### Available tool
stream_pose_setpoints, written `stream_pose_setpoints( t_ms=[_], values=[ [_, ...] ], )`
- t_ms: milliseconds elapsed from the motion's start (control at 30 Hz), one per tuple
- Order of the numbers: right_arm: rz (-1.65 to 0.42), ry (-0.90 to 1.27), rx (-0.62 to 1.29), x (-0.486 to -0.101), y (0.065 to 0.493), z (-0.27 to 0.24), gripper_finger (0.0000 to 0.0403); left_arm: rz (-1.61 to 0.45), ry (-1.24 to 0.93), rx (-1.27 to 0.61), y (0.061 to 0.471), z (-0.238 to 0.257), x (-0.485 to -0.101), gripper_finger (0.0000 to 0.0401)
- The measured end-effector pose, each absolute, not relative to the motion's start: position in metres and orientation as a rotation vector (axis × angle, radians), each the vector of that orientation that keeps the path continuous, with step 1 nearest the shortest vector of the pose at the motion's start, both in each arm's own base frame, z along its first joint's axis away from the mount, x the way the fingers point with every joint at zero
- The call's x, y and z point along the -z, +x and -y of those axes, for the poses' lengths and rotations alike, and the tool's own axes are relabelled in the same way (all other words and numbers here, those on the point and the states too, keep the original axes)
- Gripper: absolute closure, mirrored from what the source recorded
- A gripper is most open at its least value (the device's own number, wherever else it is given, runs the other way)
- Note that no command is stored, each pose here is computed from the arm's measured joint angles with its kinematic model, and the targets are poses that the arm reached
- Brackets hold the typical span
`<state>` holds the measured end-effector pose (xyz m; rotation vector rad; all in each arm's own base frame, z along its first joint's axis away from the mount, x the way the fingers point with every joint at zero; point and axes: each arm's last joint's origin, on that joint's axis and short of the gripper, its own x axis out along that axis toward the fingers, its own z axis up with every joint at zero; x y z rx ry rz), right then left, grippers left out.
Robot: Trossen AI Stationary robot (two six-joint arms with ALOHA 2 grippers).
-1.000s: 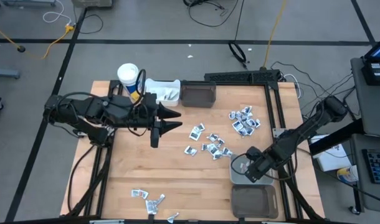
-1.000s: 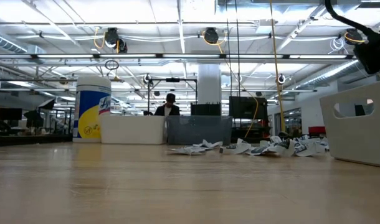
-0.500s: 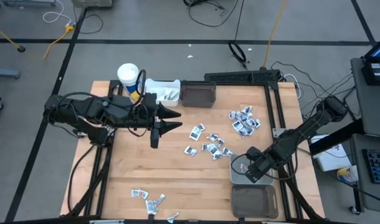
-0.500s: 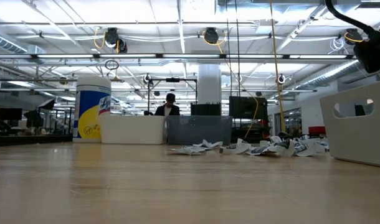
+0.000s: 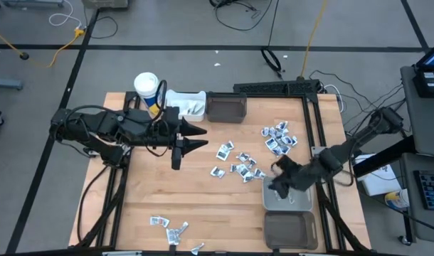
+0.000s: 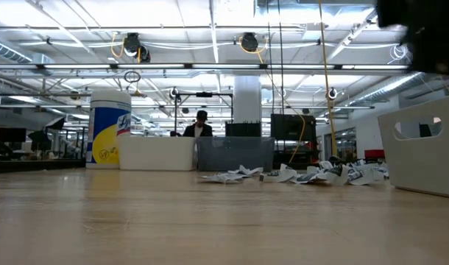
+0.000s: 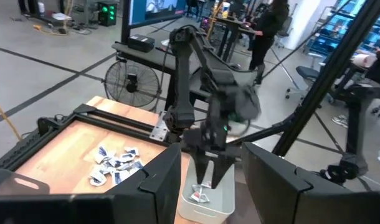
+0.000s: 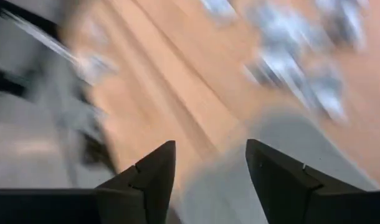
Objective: Pick & Place First Aid Supplies
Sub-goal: Put the orange ointment pack into the gray bin
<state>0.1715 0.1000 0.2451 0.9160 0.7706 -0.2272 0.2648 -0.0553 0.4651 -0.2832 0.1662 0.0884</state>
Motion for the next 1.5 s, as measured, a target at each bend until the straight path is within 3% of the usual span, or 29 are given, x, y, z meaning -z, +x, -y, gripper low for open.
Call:
stream_pose_setpoints(
  t_ms=[333, 433, 633, 833, 1100, 1500],
  values=[
    [-0.020, 0.686, -0.095, -0.313, 0.217, -0.073, 0.0271, -0.170, -0.287, -0.071, 0.265, 0.056, -0.465, 0.0229],
    [0.105, 0.598, -0.123, -0.336, 0.226, -0.066, 0.0281, -0.172, -0.288, -0.062, 0.265, 0.056, -0.465, 0.0229],
    [0.096, 0.451, -0.140, -0.389, 0.245, -0.058, 0.0282, -0.174, -0.289, -0.049, 0.265, 0.056, -0.465, 0.0229],
    [0.055, 0.311, -0.156, -0.419, 0.262, -0.057, 0.0257, -0.187, -0.295, 0.008, 0.265, 0.058, -0.465, 0.0229],
    [0.040, 0.317, -0.159, -0.417, 0.267, -0.053, 0.0221, -0.256, -0.412, 0.034, 0.264, 0.059, -0.459, 0.0229],
    [0.058, 0.284, -0.137, -0.420, 0.266, -0.046, 0.0233, -0.720, -0.620, 0.012, 0.242, 0.075, -0.423, 0.0229]
  ],
)
